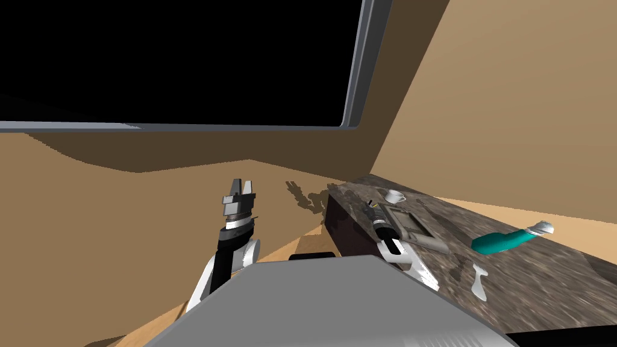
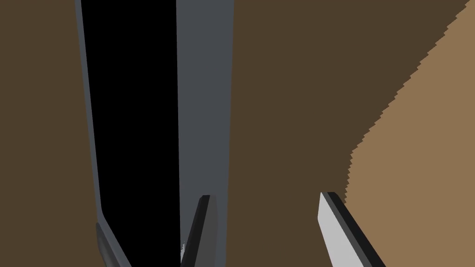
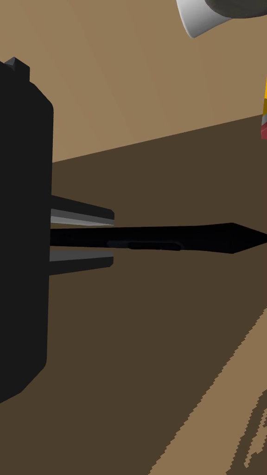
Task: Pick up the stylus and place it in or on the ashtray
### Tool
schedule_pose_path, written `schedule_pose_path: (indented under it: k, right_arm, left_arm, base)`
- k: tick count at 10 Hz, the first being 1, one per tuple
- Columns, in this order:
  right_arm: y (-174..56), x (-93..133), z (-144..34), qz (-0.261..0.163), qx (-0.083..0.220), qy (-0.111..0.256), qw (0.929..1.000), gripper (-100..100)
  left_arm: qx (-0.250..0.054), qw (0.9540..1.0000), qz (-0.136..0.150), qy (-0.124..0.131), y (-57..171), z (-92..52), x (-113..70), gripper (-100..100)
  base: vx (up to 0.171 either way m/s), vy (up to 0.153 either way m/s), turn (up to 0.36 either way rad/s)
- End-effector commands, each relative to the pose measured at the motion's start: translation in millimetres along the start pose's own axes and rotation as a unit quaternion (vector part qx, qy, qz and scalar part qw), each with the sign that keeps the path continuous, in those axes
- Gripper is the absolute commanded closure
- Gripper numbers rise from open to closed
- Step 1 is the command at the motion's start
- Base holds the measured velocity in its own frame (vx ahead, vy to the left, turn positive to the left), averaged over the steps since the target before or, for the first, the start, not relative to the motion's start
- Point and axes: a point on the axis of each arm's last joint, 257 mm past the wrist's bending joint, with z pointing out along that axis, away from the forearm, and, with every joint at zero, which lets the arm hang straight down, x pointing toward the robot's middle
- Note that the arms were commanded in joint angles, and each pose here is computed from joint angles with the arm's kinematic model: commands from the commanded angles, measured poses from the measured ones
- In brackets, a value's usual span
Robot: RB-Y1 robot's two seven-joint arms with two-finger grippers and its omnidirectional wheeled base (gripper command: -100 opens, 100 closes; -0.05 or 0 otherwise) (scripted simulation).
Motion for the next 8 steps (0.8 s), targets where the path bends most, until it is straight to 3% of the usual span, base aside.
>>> schedule_pose_path:
  k: [1,2,3,4,6,8]
  right_arm:
    - [6,3,-8.7,0.0,-0.008,0.001,1.0,100]
    - [3,0,-4.5,0.0,-0.005,-0.001,1.0,100]
    - [4,0,-5.4,0.0,-0.006,-0.001,1.0,0]
    - [12,-30,8.9,-0.012,-0.023,-0.033,0.9991,100]
    - [18,-64,22.0,-0.028,-0.037,-0.068,0.9966,100]
    - [20,-84,28.1,-0.038,-0.044,-0.087,0.9945,100]
  left_arm:
    - [0.0,1.0,0.0,0.0,0,0.0,0.0,0]
    - [0.0,1.0,0.0,0.0,0,0.0,0.0,0]
    - [0.0,1.0,0.0,0.0,0,0.0,0.0,0]
    - [0.0,1.0,0.0,0.0,0,0.0,0.0,0]
    - [0.0,1.0,0.0,0.0,0,0.0,0.0,0]
    - [0.0,1.0,0.0,0.0,0,0.0,0.0,0]
  base:
    - [-0.006,0.01,-0.129]
    - [-0.006,0.011,-0.043]
    - [0.0,0.0,0.0]
    - [-0.026,0.031,-0.153]
    - [-0.044,0.053,-0.137]
    - [-0.028,0.047,-0.058]
